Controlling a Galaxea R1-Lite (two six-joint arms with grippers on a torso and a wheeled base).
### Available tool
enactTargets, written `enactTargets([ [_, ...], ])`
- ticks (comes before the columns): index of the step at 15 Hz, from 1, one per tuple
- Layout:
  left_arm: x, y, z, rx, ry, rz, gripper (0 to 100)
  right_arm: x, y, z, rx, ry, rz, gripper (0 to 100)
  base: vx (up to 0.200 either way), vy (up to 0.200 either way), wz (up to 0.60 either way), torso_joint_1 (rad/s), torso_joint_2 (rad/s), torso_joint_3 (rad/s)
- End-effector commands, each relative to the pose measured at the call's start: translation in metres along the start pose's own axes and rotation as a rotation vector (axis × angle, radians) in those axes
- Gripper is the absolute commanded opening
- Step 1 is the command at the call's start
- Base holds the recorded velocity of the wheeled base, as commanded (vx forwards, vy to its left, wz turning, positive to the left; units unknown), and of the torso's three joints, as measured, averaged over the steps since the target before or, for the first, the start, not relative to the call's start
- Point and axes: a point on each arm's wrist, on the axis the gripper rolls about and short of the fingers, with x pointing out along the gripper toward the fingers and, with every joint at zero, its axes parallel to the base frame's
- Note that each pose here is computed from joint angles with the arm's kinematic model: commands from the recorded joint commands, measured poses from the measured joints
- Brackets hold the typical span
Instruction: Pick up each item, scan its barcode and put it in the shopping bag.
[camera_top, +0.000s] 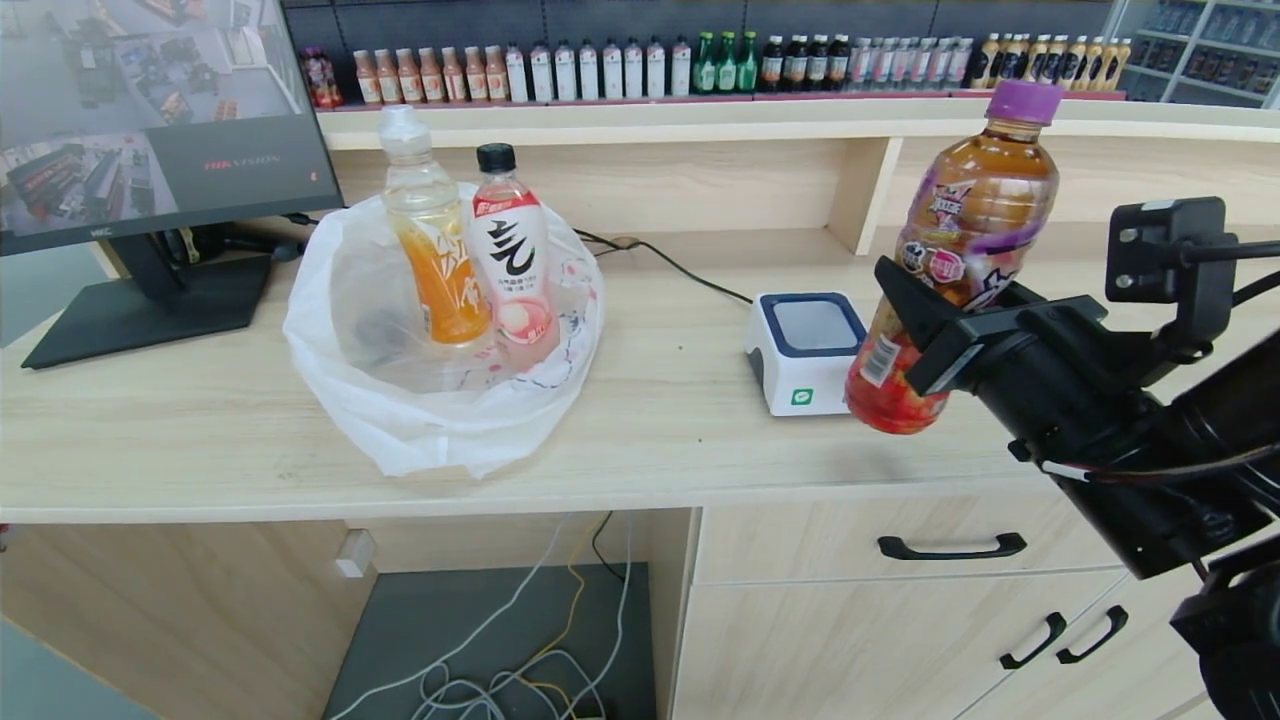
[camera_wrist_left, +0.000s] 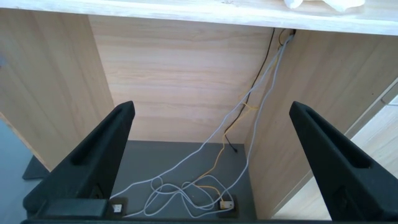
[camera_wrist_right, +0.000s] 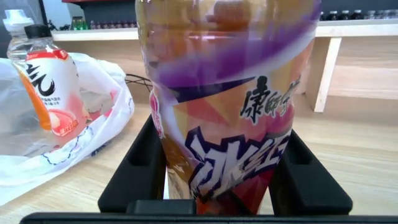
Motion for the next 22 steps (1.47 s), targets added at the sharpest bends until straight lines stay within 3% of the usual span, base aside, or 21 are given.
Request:
enactTargets([
  [1, 0.000, 0.000, 0.000, -0.001, 0.000, 0.001, 100, 0.002, 0.002, -0.003, 0.000, 0.007, 0.010, 0, 0.000, 0.200, 0.00, -0.002, 0.00, 0.007],
  [15, 0.000, 0.000, 0.000, -0.001, 0.000, 0.001, 100, 0.000, 0.002, 0.006, 0.007, -0.023, 0.013, 0, 0.000, 0.200, 0.00, 0.003, 0.00, 0.002],
  [22, 0.000, 0.000, 0.000, 0.002, 0.000, 0.001, 100, 0.016, 0.004, 0.014, 0.018, -0.082, 0.024, 0, 0.000, 0.000, 0.00, 0.000, 0.00, 0.000],
])
